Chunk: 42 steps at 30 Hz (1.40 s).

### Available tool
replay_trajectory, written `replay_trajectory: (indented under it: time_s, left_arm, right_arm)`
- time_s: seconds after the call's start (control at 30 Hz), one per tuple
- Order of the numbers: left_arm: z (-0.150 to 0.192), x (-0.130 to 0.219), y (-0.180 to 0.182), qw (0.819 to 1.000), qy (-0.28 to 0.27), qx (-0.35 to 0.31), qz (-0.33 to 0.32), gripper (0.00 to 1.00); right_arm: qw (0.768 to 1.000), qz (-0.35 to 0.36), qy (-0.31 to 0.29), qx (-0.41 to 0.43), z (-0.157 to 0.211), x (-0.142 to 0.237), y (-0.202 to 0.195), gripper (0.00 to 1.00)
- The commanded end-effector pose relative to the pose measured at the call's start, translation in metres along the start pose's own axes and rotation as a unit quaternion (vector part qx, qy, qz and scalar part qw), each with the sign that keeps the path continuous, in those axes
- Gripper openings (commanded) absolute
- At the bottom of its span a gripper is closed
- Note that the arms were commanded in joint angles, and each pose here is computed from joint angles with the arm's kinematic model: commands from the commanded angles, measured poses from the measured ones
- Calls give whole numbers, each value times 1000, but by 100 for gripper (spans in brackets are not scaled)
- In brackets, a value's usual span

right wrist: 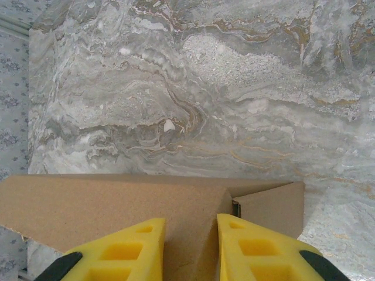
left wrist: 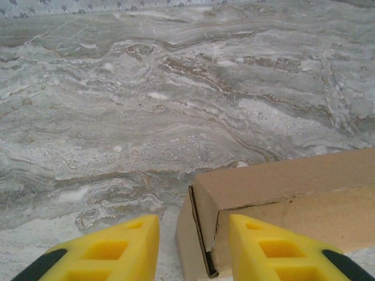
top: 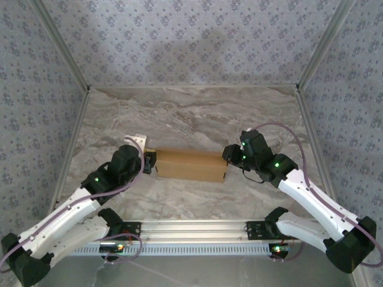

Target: Fold the paper box

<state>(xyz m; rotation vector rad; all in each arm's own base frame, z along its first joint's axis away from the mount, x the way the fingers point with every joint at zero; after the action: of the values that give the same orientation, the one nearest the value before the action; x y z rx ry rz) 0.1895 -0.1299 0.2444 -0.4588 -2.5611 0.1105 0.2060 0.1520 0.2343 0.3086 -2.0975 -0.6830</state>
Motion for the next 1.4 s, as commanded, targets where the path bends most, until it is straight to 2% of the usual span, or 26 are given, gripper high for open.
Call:
replay_trajectory:
  time_s: [0.0, 0.1, 0.13, 0.23, 0.33, 0.4, 0.6, 0.93, 1.17, 1.37]
  left_arm:
    - [-11, 19, -3, 999, -19, -4, 31, 35]
    - [-21, 33, -2, 998, -47, 12, 40, 37]
    - [-23, 35, 0, 998, -46, 23, 38, 42]
    - [-21, 27, 0, 997, -7, 58, 42, 56]
    - [-12, 9, 0, 993, 47, 97, 48, 61]
    - [-10, 1, 1, 990, 59, 116, 47, 62]
    - [-15, -11, 3, 984, 49, 162, 61, 62]
    - [-18, -16, 0, 981, 43, 174, 78, 59]
    - [5, -32, 6, 978, 81, 182, 54, 54]
    - [21, -37, 11, 976, 92, 194, 41, 49]
  right_arm:
    - [998, 55, 15, 11, 10, -2, -19, 27]
    - [998, 55, 14, 15, 11, -2, -18, 27]
    - [998, 55, 13, 16, 10, -2, -17, 27]
    - [998, 58, 13, 17, 11, -3, -18, 27]
    - [998, 58, 13, 18, 11, -4, -18, 27]
    - [998, 57, 14, 21, 12, -4, -17, 27]
    - [998, 59, 13, 27, 13, -3, -16, 26]
    - [997, 63, 14, 35, 15, -3, -17, 26]
    - [997, 66, 14, 36, 16, -5, -19, 25]
    - [997, 67, 16, 36, 17, -6, -20, 25]
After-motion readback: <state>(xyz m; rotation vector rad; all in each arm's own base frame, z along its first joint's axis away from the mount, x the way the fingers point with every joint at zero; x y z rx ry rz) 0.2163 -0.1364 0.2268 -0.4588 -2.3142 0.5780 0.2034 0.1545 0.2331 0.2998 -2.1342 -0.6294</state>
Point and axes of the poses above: each hand's point on the last joint's axis, 136 mm out from that joint toward the fingers, its own x axis back along the fingers, its own y axis along the line the jaws close on, z = x × y, the point moved 6 cm from there along x, back along the fingers, and after that the axes turned 2 degrees about x, right-handed, at the moved point
